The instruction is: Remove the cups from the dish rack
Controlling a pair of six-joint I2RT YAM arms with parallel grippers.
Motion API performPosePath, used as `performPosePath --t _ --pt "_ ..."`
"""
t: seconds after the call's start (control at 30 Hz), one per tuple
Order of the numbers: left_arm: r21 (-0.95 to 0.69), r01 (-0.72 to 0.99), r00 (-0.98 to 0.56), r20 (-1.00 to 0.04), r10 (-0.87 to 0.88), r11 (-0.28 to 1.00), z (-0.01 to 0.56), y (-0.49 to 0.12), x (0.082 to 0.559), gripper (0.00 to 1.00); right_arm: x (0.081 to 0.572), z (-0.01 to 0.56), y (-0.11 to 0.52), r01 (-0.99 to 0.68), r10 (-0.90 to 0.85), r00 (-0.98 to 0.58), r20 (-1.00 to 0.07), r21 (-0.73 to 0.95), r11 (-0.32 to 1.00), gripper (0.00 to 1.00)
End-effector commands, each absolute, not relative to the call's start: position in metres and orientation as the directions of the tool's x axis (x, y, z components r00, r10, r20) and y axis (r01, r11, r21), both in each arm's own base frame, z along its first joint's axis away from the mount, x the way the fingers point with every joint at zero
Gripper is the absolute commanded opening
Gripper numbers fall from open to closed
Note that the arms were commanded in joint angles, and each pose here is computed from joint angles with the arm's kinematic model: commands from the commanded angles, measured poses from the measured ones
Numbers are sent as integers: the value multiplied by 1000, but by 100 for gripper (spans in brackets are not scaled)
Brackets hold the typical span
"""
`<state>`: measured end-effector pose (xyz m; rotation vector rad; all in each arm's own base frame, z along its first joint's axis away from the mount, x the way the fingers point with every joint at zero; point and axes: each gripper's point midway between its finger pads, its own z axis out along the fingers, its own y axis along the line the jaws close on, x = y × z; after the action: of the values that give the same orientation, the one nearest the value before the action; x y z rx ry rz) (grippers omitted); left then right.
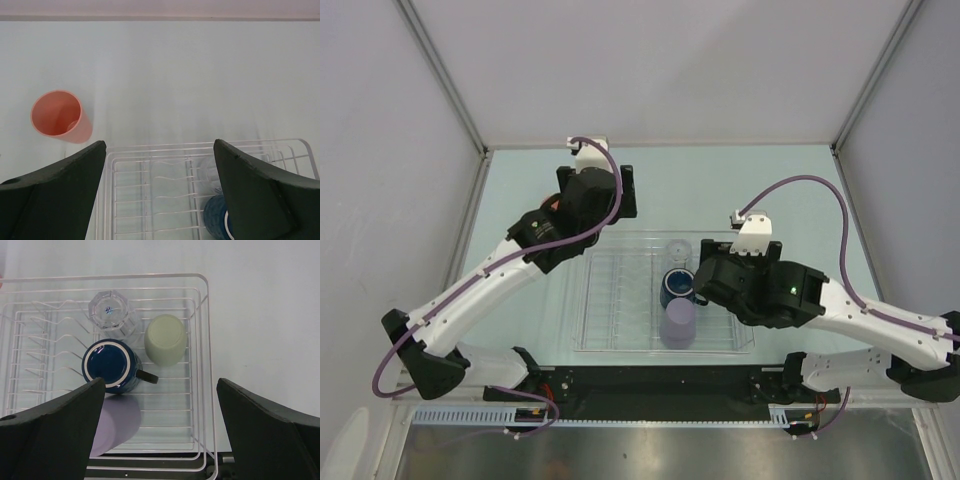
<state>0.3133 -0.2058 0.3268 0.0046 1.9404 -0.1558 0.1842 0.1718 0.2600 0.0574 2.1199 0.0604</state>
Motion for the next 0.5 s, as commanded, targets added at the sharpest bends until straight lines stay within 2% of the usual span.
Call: performPosePath --t 0.0,0.23,0.47 --pt "-126 79 -329 -940 -94 989 339 -200 307 94 189 280 166 38 126 -462 -878 123 992 100" --pt "-126 63 -332 -938 -98 990 331 -180 288 94 193 282 178 -31 73 -443 -894 97 995 100" --pt "-115 50 -376 -923 -88 992 309 -166 274 94 195 260 220 -114 8 -482 -876 72 991 100"
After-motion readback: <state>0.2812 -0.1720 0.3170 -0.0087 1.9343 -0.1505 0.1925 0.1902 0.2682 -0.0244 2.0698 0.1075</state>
